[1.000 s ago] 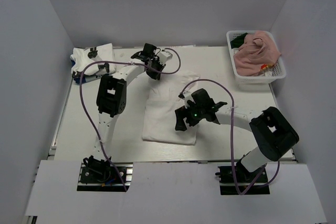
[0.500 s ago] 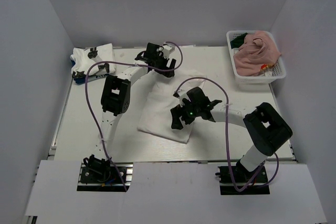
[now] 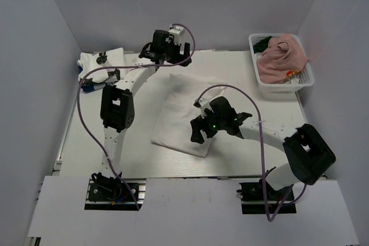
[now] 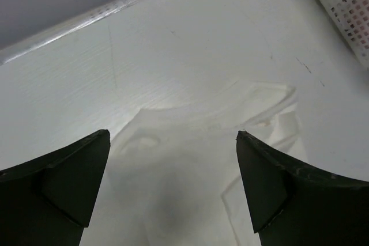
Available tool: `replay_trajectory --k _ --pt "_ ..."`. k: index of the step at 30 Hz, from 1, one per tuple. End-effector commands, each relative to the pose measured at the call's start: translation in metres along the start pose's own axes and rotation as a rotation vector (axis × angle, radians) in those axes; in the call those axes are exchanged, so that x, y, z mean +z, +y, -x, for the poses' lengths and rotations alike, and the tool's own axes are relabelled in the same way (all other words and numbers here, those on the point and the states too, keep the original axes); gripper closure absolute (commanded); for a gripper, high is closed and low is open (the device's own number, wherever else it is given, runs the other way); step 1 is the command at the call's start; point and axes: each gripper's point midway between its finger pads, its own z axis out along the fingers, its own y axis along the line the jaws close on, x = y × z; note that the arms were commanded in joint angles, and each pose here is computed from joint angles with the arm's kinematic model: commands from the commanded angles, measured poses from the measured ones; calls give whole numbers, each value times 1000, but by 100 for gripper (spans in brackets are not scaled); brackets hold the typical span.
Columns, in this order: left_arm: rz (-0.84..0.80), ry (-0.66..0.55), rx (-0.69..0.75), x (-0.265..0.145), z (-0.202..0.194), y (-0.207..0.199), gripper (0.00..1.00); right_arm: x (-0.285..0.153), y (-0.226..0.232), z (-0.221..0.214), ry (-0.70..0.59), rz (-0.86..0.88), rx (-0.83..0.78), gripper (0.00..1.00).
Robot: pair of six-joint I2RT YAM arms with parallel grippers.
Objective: Fold and stack the t-shirts
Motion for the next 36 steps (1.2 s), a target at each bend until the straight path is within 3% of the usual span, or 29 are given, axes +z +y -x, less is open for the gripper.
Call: replay_trajectory --k 1,2,3,5,6,8,14,19,21,22,25,26,28,29,30,31,33,34,36 --pt "129 -118 -74 -97 65 -8 0 -26 10 28 -124 -21 -19 10" --pt "239 -92 -123 -110 49 7 0 -29 9 24 -118 -29 -13 10" --pt "293 39 -231 -115 -12 11 0 -37 10 25 -129 -40 -9 10" --pt "376 72 -314 -154 -40 10 0 -49 7 14 -128 -78 1 10" --pt "422 187 -401 -164 -102 9 0 -57 10 11 -138 -88 1 10" --pt "464 265 -476 -197 -159 -3 0 -67 12 -11 -106 -102 35 10" --pt "455 449 -612 -249 -269 -34 0 -57 36 -72 59 -7 140 10" --pt "234 404 -651 -236 -280 -65 12 -44 45 -83 89 -9 161 10" --pt "212 424 -661 -232 -290 -68 22 -37 39 -81 83 -42 169 10" --pt "198 447 -650 -231 -295 -72 32 -33 33 -76 55 -62 180 10" --pt "229 509 -651 -233 -311 -69 51 -22 31 -77 60 -87 185 12" --pt "232 519 -653 -235 -313 -70 63 -19 30 -79 68 -93 194 17" --pt "236 530 -656 -237 -319 -70 75 -15 29 -76 59 -102 203 24" --pt "242 521 -651 -238 -321 -69 89 -14 29 -73 50 -96 201 31" --pt "232 510 -642 -235 -318 -70 96 -12 29 -72 44 -99 201 46" --pt "245 508 -638 -237 -321 -69 100 -12 29 -71 42 -102 200 54" --pt "249 511 -648 -238 -318 -69 100 -15 31 -65 25 -97 198 80" --pt "234 503 -649 -236 -313 -71 100 -16 29 -63 12 -114 194 100" --pt "197 506 -649 -244 -307 -79 100 -24 32 -61 -12 -112 205 100"
